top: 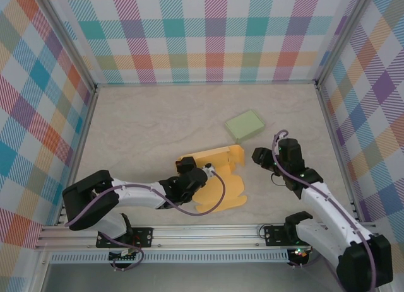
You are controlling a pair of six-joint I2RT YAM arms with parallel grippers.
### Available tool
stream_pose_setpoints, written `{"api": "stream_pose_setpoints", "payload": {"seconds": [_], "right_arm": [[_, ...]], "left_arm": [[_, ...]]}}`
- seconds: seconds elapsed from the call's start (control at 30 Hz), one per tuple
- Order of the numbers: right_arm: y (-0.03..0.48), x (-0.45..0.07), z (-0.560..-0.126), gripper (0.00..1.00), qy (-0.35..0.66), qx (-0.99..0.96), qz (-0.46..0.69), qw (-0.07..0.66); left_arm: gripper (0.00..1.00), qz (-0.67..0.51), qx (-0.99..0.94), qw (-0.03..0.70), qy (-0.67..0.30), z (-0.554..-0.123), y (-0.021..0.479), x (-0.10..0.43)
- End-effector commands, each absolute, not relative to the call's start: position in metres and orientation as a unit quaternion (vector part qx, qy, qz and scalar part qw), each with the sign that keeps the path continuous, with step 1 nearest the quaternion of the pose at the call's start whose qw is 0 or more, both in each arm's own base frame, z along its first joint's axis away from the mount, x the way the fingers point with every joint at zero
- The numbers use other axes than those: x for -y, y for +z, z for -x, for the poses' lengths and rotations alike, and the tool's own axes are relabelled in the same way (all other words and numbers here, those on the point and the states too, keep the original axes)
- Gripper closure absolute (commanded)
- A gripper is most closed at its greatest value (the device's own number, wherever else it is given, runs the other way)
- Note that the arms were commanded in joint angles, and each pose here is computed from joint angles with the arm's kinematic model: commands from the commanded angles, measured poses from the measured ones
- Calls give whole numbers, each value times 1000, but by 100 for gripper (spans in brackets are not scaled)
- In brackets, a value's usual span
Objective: Fold the paper box
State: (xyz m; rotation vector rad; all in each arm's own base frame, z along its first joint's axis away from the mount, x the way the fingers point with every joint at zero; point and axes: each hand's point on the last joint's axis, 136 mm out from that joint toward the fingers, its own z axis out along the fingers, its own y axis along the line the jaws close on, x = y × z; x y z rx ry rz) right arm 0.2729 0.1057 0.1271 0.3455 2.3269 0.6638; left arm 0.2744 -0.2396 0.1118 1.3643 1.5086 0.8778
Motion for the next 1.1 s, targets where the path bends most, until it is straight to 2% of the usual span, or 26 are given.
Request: {"api": "stream_pose_setpoints", "payload": {"seconds": [0.0, 0.53, 1.07], "right_arm": [[121, -104, -276, 56, 288, -900, -133, 299], [80, -112, -337, 60, 352, -890, -128, 260], [69, -151, -346, 61, 421, -871, -66, 246]], "left_arm": [[100, -545, -603, 452, 366, -271, 115, 242], [100, -552, -580, 466, 376, -270, 122, 258], [100, -550, -576, 475, 374, -294, 130, 273]]}}
